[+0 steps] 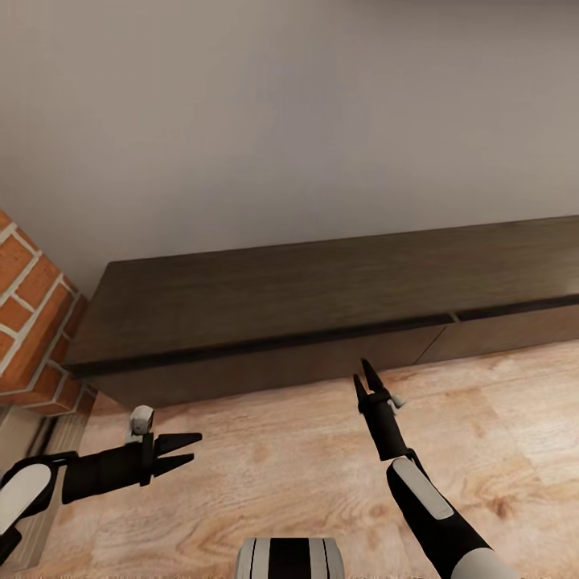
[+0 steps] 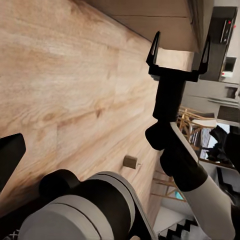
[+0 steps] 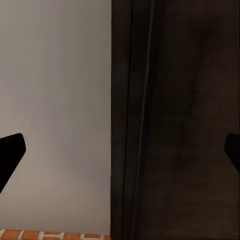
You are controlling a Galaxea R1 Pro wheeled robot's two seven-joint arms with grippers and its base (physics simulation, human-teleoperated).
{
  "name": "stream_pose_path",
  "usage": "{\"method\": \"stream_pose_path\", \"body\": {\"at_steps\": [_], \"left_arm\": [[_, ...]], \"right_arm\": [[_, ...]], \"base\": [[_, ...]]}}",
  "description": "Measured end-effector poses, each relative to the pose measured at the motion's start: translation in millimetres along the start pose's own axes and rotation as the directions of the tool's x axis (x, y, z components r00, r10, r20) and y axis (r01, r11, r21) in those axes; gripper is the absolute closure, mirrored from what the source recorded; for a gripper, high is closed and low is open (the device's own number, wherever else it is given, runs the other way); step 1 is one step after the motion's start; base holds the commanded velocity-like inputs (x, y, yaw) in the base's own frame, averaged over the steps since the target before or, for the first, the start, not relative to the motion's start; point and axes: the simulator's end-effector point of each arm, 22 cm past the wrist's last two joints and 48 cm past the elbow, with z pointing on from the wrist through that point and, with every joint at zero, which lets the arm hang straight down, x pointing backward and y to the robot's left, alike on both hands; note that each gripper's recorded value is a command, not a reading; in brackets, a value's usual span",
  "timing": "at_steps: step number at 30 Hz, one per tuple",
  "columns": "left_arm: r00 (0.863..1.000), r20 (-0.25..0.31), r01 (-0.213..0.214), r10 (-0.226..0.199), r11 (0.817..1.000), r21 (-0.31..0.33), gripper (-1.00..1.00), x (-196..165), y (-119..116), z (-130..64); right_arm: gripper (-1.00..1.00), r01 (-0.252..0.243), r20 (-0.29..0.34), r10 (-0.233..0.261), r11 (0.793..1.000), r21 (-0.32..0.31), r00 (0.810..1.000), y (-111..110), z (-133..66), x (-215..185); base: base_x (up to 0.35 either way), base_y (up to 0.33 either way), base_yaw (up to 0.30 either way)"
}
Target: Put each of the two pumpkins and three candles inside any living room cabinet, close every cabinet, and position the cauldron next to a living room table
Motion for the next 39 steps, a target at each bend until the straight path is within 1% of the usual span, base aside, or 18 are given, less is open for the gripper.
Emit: {"method": "stream_pose_path", "body": {"at_steps": [5, 12, 24, 26, 28, 30, 31, 33, 35, 39], "left_arm": [[1.0, -0.015, 0.012, -0.012, 1.0, -0.001, -1.0, 5, 5, 4.3], [1.0, -0.018, 0.015, -0.014, 0.999, 0.045, -1.0, 6, -5, 4.4], [1.0, -0.02, 0.019, -0.018, 0.998, 0.057, -1.0, 6, -7, 4.5], [0.999, -0.029, 0.024, -0.021, 0.996, 0.082, -1.0, 9, -12, 5.9], [0.998, -0.054, 0.031, -0.024, 0.989, 0.144, -1.0, 18, -25, 9.0], [0.997, -0.08, 0.041, -0.023, 0.973, 0.226, -1.0, 26, -42, 9.0], [0.996, -0.086, 0.044, -0.022, 0.966, 0.255, -1.0, 28, -48, 7.9], [0.995, -0.097, 0.036, -0.009, 0.961, 0.274, -1.0, 32, -50, 6.9], [0.995, -0.101, 0.026, 0.001, 0.961, 0.275, -1.0, 33, -49, 6.5], [0.995, -0.103, 0.019, 0.01, 0.962, 0.273, -1.0, 35, -49, 6.8]], "right_arm": [[-1.0, 0.0, -0.006, 0.0, 1.0, 0.009, 1.0, -7, -1.5, 2], [-1.0, 0.001, -0.011, -0.001, 1.0, 0.008, 1.0, -6, -1.5, 4], [-1.0, 0.001, -0.011, -0.001, 1.0, 0.008, 1.0, -6, -1.4, 4], [-1.0, 0.002, -0.01, -0.002, 1.0, 0.008, 1.0, -6, -1.5, 4], [-1.0, 0.002, -0.01, -0.002, 1.0, 0.008, 1.0, -6, -1.5, 4], [-1.0, 0.002, -0.011, -0.002, 1.0, 0.008, 1.0, -6, -1.5, 4], [-1.0, 0.002, -0.011, -0.002, 1.0, 0.008, 1.0, -6, -1.3, 4], [-1.0, 0.002, -0.011, -0.002, 1.0, 0.008, 1.0, -6, -1.4, 4], [-1.0, 0.002, -0.011, -0.002, 1.0, 0.008, 1.0, -6, -1.4, 4], [-1.0, 0.002, -0.011, -0.002, 1.0, 0.008, 1.0, -6, -1.5, 4]], "base": [[0.0, 0.0, 0.0], [0.017, 0.006, 0.0], [0.07, 0.017, 0.0], [0.012, 0.0, 0.0], [0.005, 0.0, 0.0], [0.002, 0.0, 0.0], [0.0, 0.0, 0.0], [0.0, 0.0, 0.0], [0.003, 0.0, 0.0], [0.126, 0.0, 0.0]]}}
